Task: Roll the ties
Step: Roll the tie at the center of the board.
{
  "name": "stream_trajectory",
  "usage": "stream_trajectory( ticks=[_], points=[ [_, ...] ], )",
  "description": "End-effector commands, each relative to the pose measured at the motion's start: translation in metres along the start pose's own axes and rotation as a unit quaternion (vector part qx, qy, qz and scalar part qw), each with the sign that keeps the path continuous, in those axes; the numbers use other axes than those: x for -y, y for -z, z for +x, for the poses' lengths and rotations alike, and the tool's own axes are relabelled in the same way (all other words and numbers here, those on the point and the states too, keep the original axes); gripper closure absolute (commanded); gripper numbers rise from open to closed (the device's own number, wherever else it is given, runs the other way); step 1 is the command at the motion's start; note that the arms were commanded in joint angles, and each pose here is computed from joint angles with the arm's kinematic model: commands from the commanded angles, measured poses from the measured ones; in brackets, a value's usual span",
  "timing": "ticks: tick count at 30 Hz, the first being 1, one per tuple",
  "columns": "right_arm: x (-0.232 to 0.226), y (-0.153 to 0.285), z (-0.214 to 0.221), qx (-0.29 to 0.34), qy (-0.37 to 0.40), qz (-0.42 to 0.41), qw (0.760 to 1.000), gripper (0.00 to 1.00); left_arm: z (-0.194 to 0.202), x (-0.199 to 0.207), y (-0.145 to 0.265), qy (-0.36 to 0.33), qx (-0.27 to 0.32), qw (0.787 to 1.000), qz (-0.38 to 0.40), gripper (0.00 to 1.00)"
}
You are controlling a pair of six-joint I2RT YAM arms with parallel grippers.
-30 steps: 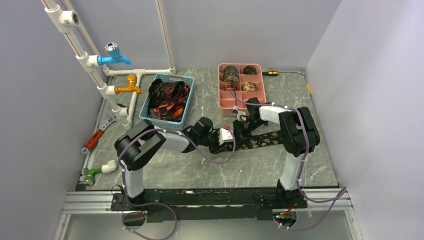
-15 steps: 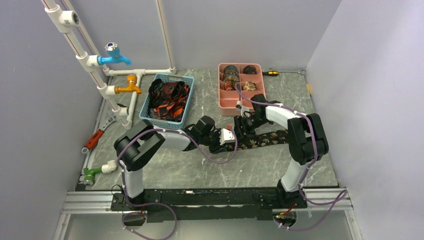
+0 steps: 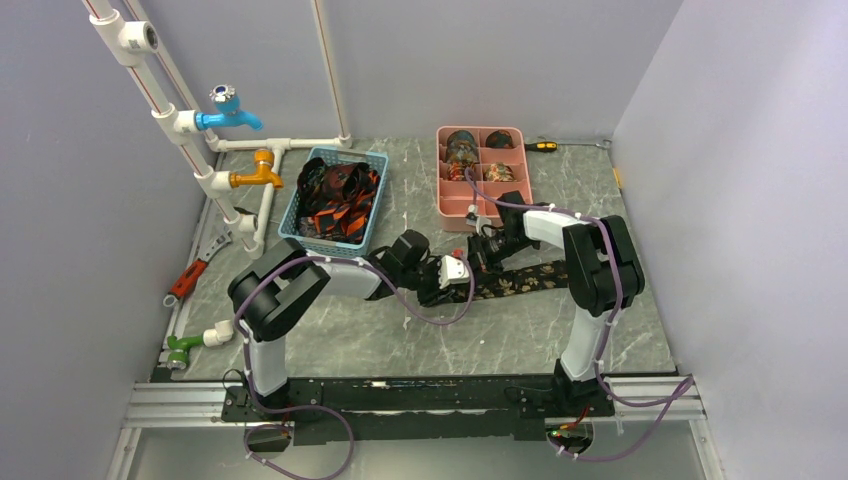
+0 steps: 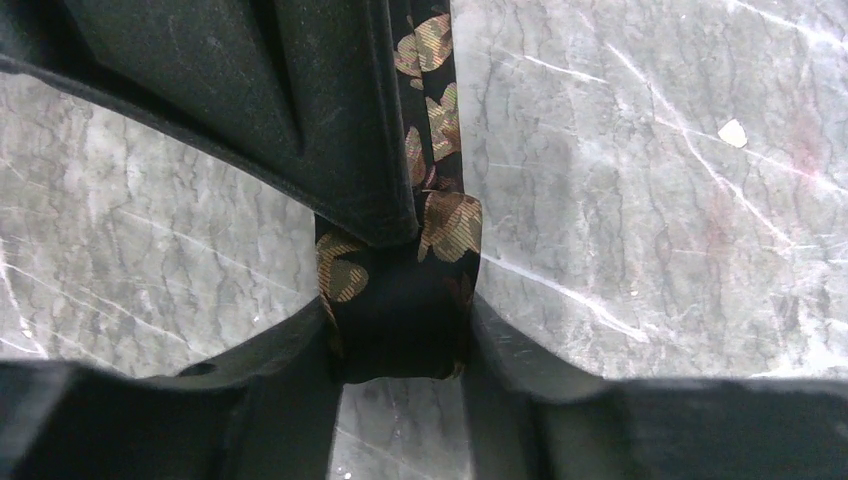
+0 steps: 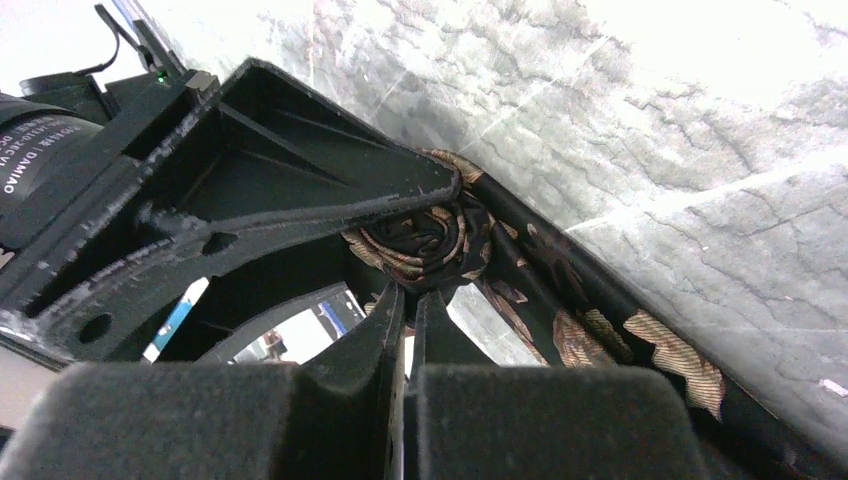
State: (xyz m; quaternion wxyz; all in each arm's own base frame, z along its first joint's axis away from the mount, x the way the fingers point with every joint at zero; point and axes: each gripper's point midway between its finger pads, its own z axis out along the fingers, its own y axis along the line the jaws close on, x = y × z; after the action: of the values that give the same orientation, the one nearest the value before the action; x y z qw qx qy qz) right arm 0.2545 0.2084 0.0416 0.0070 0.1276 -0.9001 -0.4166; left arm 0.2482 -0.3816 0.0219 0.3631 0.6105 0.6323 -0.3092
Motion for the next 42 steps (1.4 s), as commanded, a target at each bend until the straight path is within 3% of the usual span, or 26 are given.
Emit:
stream_trajectory(
  ticks=[1,3,7,13,18,23,25,27,31,32,36,42],
  points=[
    [0.041,-0.008,-0.006,0.001,0.056,0.082,0.995,1.0,0.058,0.027,0.008,0.048,-0.076,0.996,0.029,0.45],
    [0.05,-0.009,-0.002,-0.005,0.065,0.099,0.993,1.0,0.047,0.024,0.011,0.04,-0.049,0.998,0.022,0.29],
    [0.063,-0.008,0.003,-0.007,0.078,0.124,0.989,1.0,0.022,0.014,0.006,0.028,-0.004,1.0,0.007,0.15],
    [0.079,-0.008,0.001,-0.009,0.076,0.15,0.986,1.0,0.0,-0.011,-0.011,0.02,0.031,0.999,-0.039,0.11],
    [0.085,-0.006,0.0,-0.01,0.069,0.165,0.984,1.0,-0.006,-0.014,-0.028,0.023,0.047,0.998,-0.027,0.25],
    [0.078,-0.009,-0.002,-0.003,0.061,0.146,0.987,1.0,0.011,-0.005,-0.028,0.027,0.025,0.999,-0.016,0.58],
    [0.067,-0.009,-0.004,0.002,0.057,0.125,0.991,1.0,0.021,0.001,-0.022,0.027,0.006,1.0,-0.013,0.66],
    [0.055,-0.003,-0.006,0.012,0.053,0.112,0.992,0.95,0.031,0.007,-0.013,0.024,-0.014,1.0,-0.011,0.69],
    [0.026,0.015,-0.01,0.04,0.044,0.082,0.995,0.6,0.052,0.016,0.0,0.045,-0.063,0.997,-0.014,0.7],
    [0.018,0.019,-0.011,0.046,0.04,0.073,0.996,0.56,0.054,0.016,0.001,0.049,-0.069,0.996,-0.018,0.7],
    [0.004,0.025,-0.008,0.053,0.033,0.056,0.997,0.53,0.058,0.016,0.003,0.054,-0.084,0.995,-0.024,0.69],
    [0.039,0.046,-0.016,0.078,-0.009,0.09,0.993,0.62,0.058,0.021,0.003,0.043,-0.086,0.995,-0.011,0.71]
  ],
)
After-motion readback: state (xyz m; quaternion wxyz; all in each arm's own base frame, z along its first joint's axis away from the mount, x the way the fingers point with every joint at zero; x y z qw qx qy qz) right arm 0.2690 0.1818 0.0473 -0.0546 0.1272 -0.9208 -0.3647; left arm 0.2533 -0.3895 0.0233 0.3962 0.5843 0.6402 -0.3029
